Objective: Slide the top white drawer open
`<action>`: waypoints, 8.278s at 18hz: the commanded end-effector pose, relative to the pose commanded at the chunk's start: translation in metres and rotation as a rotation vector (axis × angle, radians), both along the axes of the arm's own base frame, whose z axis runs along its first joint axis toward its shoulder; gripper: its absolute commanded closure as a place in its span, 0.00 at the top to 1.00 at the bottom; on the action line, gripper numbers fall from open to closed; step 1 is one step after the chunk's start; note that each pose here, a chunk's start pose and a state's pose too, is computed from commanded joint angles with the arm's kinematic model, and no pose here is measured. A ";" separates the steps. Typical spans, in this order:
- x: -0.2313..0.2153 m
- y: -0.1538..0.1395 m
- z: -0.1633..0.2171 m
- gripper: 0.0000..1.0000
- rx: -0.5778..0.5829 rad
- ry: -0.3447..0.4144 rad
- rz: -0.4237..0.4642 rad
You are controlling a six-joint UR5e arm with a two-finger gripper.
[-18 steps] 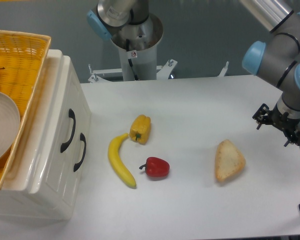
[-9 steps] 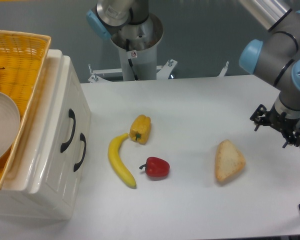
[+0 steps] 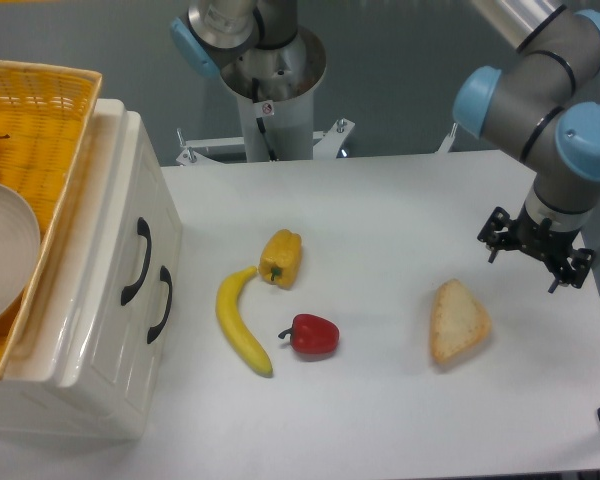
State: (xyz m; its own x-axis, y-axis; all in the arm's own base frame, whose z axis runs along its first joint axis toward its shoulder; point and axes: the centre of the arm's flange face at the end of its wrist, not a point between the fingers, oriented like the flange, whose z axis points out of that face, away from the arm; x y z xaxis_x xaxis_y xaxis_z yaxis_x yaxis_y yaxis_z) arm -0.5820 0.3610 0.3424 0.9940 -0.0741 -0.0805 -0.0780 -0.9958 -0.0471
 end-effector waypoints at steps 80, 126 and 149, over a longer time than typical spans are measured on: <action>0.379 0.217 0.043 1.00 0.014 -0.346 0.568; 0.372 0.215 0.034 1.00 0.029 -0.443 0.555; 0.379 0.214 0.033 1.00 0.010 -0.365 0.491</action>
